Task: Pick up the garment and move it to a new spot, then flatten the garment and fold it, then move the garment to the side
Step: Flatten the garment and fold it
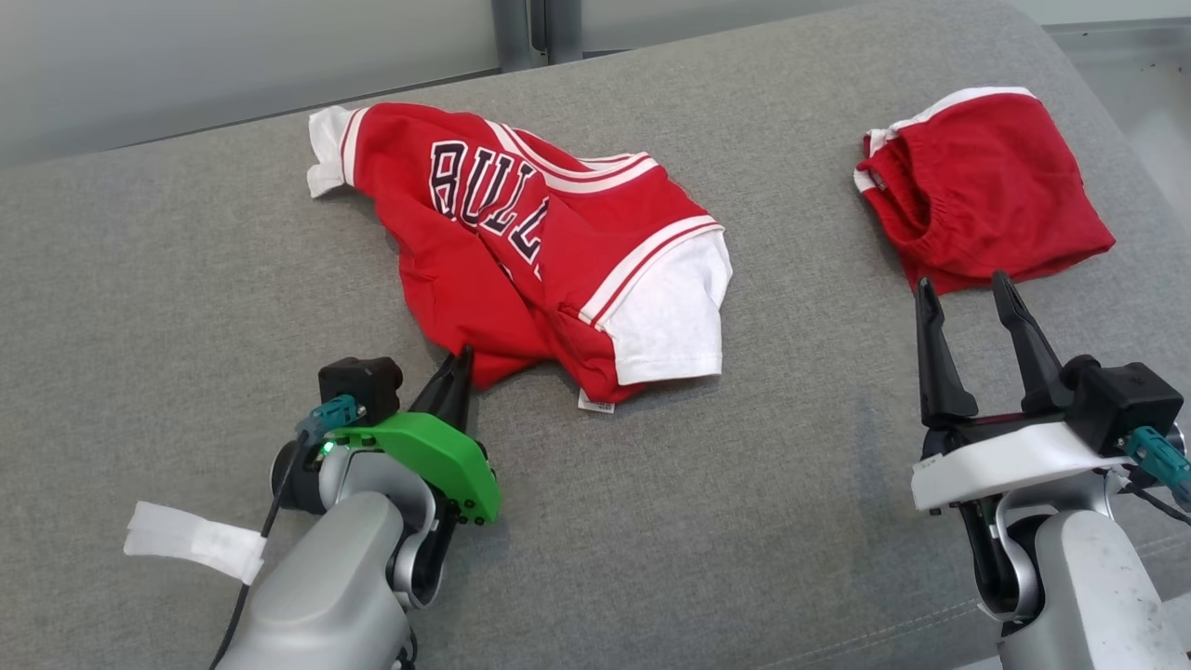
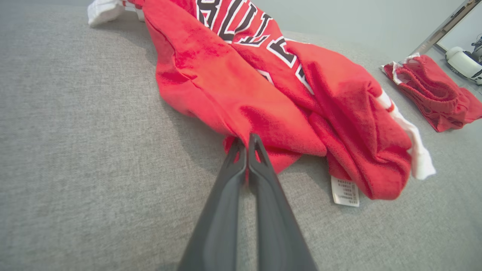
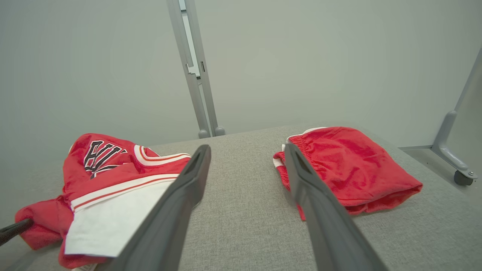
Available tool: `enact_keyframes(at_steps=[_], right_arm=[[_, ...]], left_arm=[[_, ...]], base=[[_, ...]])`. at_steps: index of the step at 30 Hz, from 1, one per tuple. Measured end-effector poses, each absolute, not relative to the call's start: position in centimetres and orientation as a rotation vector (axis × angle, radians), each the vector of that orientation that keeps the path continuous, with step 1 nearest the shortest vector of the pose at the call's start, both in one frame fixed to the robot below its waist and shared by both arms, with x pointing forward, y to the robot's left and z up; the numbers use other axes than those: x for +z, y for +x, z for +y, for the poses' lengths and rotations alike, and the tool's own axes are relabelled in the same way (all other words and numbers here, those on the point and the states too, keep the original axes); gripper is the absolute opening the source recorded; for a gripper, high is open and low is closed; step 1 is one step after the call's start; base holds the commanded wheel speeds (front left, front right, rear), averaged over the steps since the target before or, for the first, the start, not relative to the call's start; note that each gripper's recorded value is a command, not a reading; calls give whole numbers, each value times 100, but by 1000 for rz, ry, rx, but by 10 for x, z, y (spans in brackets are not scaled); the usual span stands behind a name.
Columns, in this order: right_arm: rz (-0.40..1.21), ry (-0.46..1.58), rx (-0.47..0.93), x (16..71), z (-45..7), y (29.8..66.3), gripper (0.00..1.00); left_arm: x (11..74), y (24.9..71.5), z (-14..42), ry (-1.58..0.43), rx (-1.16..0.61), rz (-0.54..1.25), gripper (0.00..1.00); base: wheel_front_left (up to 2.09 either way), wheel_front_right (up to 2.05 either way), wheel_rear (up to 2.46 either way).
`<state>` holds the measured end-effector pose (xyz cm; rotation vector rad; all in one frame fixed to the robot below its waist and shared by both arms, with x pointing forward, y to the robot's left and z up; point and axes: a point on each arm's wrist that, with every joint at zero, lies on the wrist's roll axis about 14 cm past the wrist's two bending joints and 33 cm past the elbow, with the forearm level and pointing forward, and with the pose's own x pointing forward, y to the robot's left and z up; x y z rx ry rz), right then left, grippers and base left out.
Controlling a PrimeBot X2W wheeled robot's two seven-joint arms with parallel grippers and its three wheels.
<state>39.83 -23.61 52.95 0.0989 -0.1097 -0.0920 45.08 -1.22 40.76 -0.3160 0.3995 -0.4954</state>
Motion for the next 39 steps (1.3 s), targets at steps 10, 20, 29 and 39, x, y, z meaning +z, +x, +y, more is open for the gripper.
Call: enact_keyframes(at_steps=[10,20,29,39], right_arm=[[-123,121,-53,533,-222,398,100],[-111,136,-33,527,-214,399,100],[-96,131,-58,520,-224,403,100],[-33,132,-62,499,-224,403,100]], left_arm=[[444,473,38,-148,-475,288,0],[487,519,117,155,-417,307,0],[482,557,162,347,-320,366,0],[480,574,152,314,-307,255,100]], base=[[0,0,0],[0,0,0],[0,0,0],[0,0,0]])
